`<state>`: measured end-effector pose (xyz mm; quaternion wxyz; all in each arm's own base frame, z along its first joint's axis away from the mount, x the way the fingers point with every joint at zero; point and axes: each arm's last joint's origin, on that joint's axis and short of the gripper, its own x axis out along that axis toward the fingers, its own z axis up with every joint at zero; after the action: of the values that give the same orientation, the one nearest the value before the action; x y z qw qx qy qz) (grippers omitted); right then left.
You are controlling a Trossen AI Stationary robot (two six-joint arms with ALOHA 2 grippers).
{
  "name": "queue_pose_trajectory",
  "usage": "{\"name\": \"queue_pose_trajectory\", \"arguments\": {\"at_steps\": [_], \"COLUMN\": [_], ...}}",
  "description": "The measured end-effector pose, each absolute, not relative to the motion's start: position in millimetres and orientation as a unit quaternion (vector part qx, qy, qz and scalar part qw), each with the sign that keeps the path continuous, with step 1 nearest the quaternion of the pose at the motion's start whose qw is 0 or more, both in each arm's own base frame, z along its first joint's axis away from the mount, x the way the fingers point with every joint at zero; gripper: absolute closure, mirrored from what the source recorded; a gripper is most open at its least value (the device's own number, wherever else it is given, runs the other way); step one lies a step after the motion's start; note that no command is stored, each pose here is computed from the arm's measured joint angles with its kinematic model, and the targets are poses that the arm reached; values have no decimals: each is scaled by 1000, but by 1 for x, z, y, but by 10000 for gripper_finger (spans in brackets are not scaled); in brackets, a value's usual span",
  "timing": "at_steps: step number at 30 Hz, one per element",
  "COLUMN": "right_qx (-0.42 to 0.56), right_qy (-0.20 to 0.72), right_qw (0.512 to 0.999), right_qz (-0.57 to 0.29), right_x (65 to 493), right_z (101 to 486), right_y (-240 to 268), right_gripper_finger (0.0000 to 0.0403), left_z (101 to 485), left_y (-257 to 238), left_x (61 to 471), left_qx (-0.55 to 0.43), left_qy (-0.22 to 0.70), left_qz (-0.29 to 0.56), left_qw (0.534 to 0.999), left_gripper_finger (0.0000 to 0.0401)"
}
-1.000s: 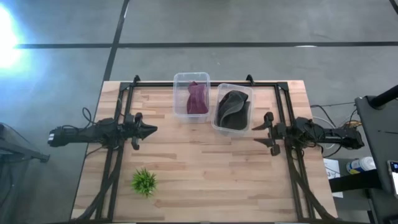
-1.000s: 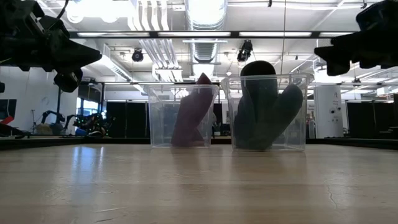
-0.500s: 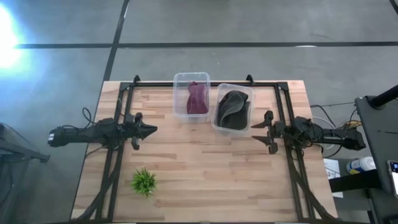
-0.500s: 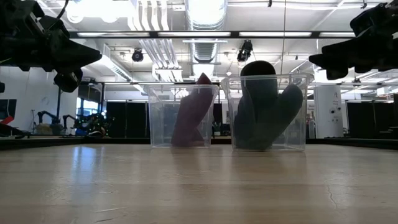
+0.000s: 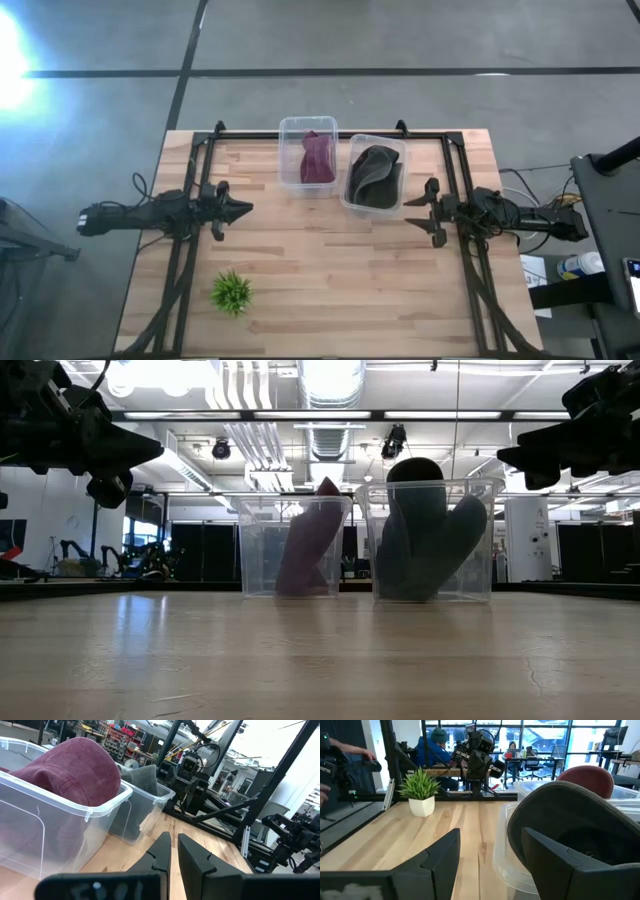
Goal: Pick & Place hat
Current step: Return to Home Position
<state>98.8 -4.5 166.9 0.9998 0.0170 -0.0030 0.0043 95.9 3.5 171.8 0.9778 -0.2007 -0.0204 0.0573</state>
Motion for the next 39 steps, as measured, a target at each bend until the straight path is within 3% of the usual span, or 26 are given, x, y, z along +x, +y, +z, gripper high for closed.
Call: {"name": "queue_pose_trajectory", "arguments": {"at_steps": [4,8,12,39], "right_qx": [17,17,17,17], "right_qy": [-3,-3,-3,-3], "right_qw": [1000,1000,1000,1000], "right_qz": [4,4,5,5], "right_x": [99,99,99,99], "right_z": [167,167,167,167], "right_y": [-4,-4,-4,-4], "right_gripper_finger": [193,193,193,193], "left_z": [172,168,168,168], "left_y": [3,4,6,6], "left_x": [96,97,97,97], "left_qx": [-192,-77,-27,-83], "left_qy": [-17,-17,-10,-13], "left_qz": [54,47,19,9], "left_qw": [980,996,999,996], "left_gripper_finger": [373,373,373,373]}}
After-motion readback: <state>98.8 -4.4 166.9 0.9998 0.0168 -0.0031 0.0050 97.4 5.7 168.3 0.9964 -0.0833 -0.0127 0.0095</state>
